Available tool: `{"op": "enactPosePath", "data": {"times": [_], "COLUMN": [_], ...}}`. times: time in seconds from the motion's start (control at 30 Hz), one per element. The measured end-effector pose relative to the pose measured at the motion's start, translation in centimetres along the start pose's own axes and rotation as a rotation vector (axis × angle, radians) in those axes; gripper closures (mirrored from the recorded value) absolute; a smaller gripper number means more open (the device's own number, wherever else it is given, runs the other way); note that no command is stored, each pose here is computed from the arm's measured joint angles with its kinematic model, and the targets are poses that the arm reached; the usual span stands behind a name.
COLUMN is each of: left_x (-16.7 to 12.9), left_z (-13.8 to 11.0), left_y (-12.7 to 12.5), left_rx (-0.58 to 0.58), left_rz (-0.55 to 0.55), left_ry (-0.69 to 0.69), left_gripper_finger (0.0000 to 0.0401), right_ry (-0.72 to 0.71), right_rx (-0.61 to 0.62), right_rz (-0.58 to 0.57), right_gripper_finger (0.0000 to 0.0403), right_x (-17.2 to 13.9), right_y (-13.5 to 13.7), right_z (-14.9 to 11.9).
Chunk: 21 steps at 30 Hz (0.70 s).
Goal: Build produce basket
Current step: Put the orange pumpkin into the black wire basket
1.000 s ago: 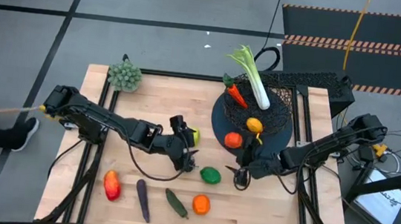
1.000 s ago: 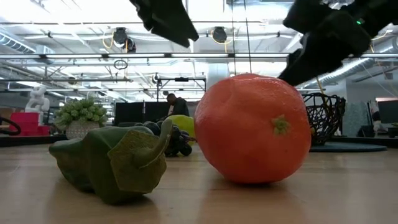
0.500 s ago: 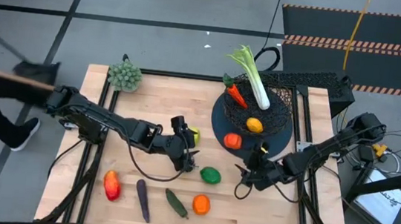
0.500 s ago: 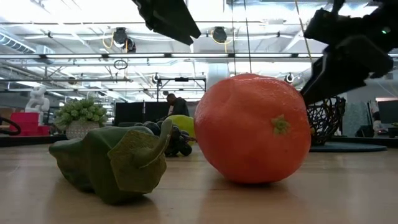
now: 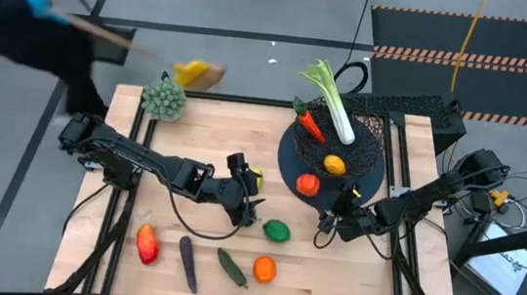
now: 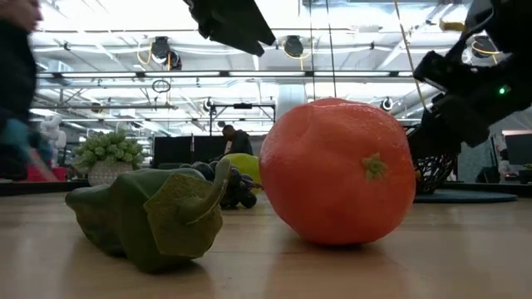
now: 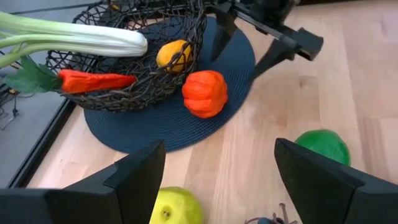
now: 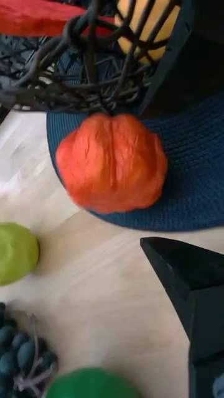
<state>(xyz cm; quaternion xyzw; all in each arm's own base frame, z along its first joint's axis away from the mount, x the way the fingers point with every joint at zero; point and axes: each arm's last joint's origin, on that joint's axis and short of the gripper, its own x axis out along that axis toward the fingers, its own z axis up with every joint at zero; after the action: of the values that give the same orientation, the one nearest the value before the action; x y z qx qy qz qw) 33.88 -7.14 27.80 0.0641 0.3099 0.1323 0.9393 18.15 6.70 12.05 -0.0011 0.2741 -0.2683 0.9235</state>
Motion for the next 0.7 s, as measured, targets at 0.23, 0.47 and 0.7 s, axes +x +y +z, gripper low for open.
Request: {"op": "enactPosePath", "data": {"times": [0.23, 0.47, 0.7], "left_x": [2.9, 7.2, 11.9], "left_z": [0.0, -0.9, -2.3], "left_y": [0.3, 0.4, 1.1], "left_rx": [0.003, 0.034, 0.035], "left_rz": [0.041, 0.078, 0.078], "left_ry": [-0.036, -0.056, -0.086], "left_gripper_finger": [0.0103, 0.0111, 0.0141], "right_ry": [-0.078, -0.076, -0.06], "right_rx": [0.055, 0.073, 0.053], "right_rz": [0.03, 0.038, 0.055], "right_gripper_finger": [0.0085, 0.0085, 0.0085], "right_x": [0.4, 0.8, 0.9], "right_y": [-1.0, -1.8, -1.8], "right_z": [-1.1, -1.9, -2.2]}}
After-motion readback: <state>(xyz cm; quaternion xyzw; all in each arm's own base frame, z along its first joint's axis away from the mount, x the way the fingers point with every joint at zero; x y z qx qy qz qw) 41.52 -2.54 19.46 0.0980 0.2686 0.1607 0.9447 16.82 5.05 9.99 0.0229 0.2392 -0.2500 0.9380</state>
